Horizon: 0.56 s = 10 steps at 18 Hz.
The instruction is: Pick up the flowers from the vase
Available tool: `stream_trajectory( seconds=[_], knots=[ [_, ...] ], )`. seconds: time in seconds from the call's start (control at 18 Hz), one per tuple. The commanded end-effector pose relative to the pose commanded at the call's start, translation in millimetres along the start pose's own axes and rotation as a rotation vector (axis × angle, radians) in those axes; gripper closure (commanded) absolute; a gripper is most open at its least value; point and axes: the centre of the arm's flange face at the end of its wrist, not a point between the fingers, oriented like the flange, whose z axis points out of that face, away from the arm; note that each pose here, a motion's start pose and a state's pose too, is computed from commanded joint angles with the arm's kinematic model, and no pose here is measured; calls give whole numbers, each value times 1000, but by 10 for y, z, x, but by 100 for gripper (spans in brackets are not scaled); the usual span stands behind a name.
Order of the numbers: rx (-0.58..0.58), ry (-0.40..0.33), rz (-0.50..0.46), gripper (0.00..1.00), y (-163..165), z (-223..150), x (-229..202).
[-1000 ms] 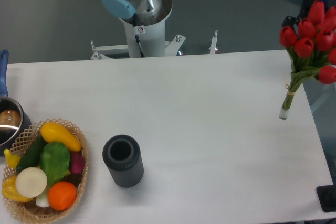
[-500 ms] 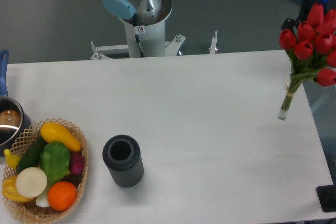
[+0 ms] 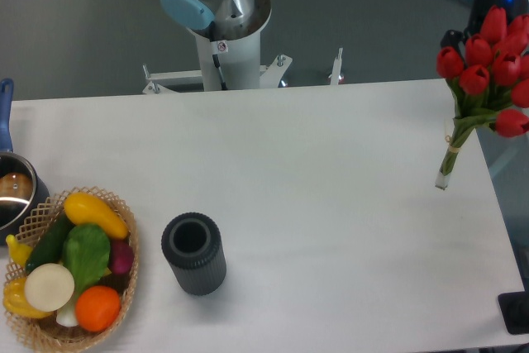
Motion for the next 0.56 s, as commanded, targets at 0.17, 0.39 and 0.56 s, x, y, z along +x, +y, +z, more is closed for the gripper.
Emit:
stream_trajectory(
  seconds=[0.17,0.39,0.56],
  knots=[
    [0,0,1,66,-1,0,0],
    [-1,-1,3,66,-8,-2,4],
    [-1,-3,3,66,-16,-11,5]
  ],
)
